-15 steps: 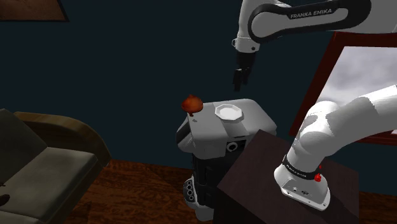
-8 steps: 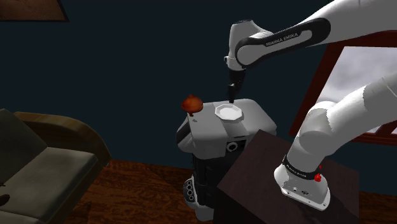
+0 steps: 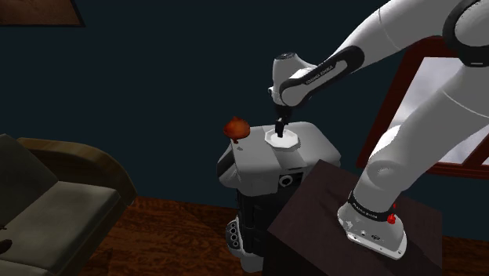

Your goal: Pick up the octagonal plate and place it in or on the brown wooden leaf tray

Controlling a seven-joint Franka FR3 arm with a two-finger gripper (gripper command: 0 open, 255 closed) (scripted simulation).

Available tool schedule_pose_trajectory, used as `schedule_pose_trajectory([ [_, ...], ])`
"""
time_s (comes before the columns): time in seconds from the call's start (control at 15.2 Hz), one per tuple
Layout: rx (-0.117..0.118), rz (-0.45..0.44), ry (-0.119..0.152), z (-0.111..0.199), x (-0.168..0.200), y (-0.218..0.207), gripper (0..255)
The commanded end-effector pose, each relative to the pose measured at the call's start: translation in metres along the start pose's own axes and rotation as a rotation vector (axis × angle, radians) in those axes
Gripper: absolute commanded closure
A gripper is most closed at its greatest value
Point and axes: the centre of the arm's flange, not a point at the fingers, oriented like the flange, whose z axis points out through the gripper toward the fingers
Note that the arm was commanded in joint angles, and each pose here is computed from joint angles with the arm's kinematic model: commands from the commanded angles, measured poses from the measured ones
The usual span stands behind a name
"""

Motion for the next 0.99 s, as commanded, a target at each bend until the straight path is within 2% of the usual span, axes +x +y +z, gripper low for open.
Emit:
schedule_pose_trajectory([
  [0.0,-0.023,-0.02,-0.002,0.024,0.008,0.004,0],
  [0.73,-0.15,-0.12,-0.023,0.148,0.06,0.044,0],
  [0.92,-0.154,-0.123,-0.023,0.162,0.061,0.047,0],
])
